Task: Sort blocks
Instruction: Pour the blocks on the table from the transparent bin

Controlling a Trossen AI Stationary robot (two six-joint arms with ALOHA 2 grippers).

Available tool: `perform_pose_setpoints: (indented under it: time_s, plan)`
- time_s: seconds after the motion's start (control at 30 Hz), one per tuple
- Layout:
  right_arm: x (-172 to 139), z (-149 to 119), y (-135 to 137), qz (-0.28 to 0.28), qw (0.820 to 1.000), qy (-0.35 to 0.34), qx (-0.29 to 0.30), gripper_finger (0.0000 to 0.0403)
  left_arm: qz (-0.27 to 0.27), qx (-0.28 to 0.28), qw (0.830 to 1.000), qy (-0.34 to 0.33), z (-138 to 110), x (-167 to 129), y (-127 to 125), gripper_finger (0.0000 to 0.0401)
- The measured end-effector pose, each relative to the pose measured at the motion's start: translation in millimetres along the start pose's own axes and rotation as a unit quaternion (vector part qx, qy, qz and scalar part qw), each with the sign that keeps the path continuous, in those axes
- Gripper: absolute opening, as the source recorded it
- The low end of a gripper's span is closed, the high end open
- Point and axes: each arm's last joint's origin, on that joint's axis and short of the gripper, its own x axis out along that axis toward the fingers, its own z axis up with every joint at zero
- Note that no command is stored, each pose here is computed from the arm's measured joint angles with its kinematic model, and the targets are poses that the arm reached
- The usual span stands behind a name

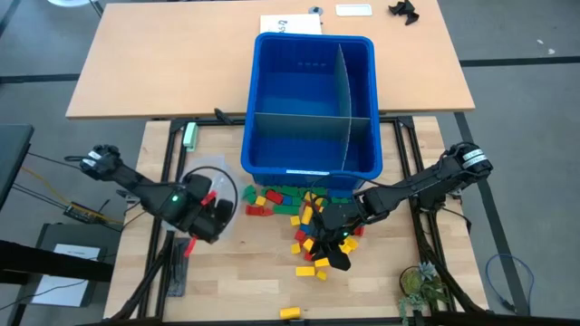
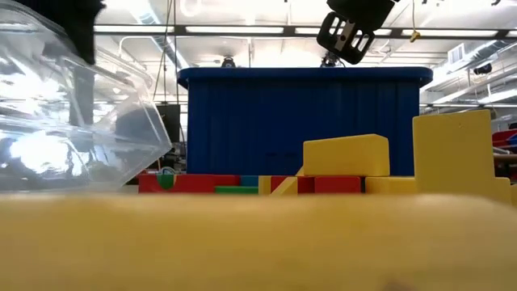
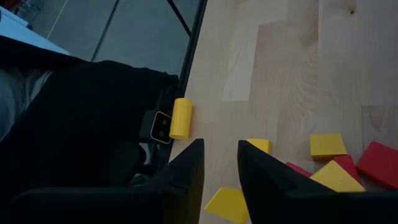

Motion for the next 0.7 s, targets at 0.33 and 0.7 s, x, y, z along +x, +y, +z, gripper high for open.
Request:
perform_pose_setpoints:
  time_s: [0.33,0.7]
  plan:
    - [0,0,0,-0.004,1.000,-0.002,0.001,0.0099,0.035,0.022,0.994,-0.097,35,19,-3,0.0041]
    - [0,1,-2,-0.006,1.000,-0.004,0.004,0.0095,0.100,0.031,0.985,-0.135,73,38,2,0.0042]
